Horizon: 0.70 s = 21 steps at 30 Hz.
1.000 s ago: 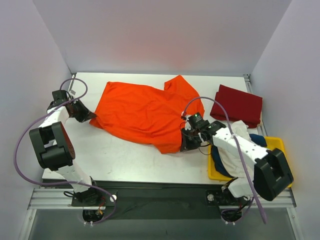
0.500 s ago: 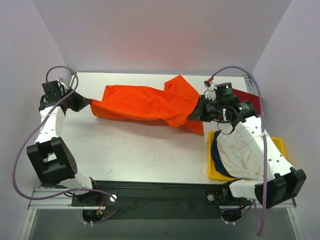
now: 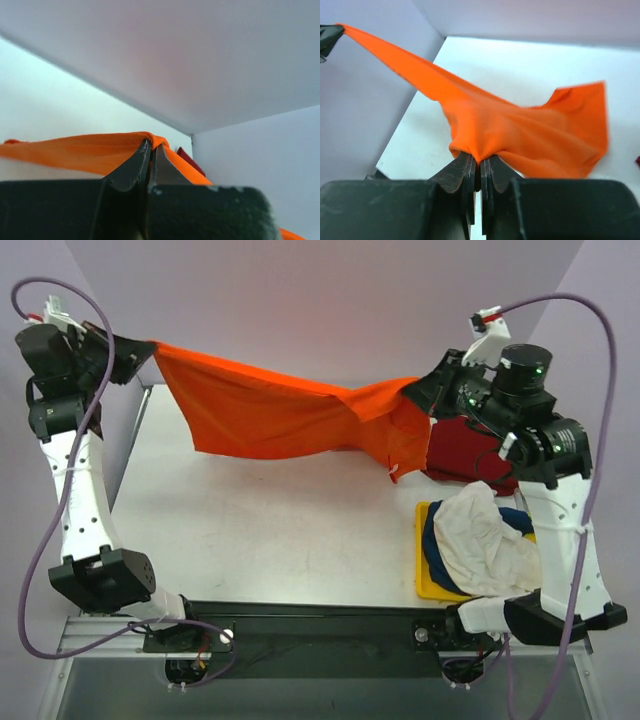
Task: Fold and stack the t-shirts
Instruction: Flatten out the tshirt
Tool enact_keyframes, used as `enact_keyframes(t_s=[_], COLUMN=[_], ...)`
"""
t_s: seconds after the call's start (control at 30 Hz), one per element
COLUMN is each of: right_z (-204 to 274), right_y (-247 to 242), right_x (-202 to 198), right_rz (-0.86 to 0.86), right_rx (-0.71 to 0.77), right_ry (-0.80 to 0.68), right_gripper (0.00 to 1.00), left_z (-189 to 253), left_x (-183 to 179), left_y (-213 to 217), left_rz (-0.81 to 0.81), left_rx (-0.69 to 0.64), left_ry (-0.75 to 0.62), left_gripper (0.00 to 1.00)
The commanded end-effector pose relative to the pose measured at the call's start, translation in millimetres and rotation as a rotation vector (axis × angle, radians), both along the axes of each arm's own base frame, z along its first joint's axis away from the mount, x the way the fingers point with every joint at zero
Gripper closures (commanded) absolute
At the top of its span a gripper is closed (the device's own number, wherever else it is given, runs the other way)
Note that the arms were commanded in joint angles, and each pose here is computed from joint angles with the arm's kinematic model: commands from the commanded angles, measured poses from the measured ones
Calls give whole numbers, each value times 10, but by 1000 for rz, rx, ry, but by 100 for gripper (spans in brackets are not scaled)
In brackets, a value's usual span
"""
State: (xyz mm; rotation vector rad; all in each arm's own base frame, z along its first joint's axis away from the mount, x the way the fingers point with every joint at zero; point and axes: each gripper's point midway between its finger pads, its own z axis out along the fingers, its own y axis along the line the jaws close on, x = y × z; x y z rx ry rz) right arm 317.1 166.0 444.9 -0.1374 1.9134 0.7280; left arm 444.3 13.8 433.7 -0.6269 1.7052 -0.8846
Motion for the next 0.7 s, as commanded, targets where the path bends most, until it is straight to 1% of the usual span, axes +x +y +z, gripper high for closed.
enact_keyframes(t_s=[0.0, 0.03, 0.13, 0.23, 0.27, 0.33, 0.37, 0.43, 0.47, 0.5, 0.53, 0.57, 0.6, 0.63, 0.67], right_z=[674, 740, 922, 858, 721, 605, 472, 363, 312, 198, 162, -14, 86, 64, -6], right_y=[-286, -324, -396, -374, -337, -308, -252, -227, -215, -192, -203, -189, -195, -227, -232], right_x=[-256, -274, -274, -73, 108, 309, 513, 750, 854, 1073, 1182, 1392, 1451, 1535, 1648], right_rz=[-85, -98, -136, -141, -136, -131, -121, -111, -108, -111, -114, -118, -121, -131, -139], right_rx=[-20, -27, -26, -57, -86, -106, -120, -129, -133, -135, -135, -138, -121, -104, -98], right_ry=[-231, -255, -303, -289, -257, -234, -201, -184, -175, -150, -145, -107, -130, -119, -105], right_gripper=[100, 100, 100, 100, 100, 100, 100, 100, 100, 100, 100, 100, 100, 100, 100], left_z=[1000, 1222, 1597, 1686, 1584, 1480, 1310, 1146, 913, 923, 902, 702, 810, 674, 688], left_x=[-414, -514, -649, -573, -445, -258, -60, 160, 406, 484, 561, 773, 810, 967, 1011], left_y=[-61, -61, -43, -65, -56, -154, -171, -361, -390, -438, -533, -549, -564, -585, -599], left_rz=[40, 64, 106, 118, 112, 80, 65, 6, -12, -27, -56, -65, -71, -84, -90], left_rx=[53, 70, 96, 109, 104, 88, 75, 65, 59, 56, 52, 43, 32, 20, 4], left_ry=[-228, -274, -367, -403, -380, -374, -340, -323, -275, -284, -288, -250, -278, -255, -257], left_gripper=[100, 100, 100, 100, 100, 100, 100, 100, 100, 100, 100, 100, 100, 100, 100])
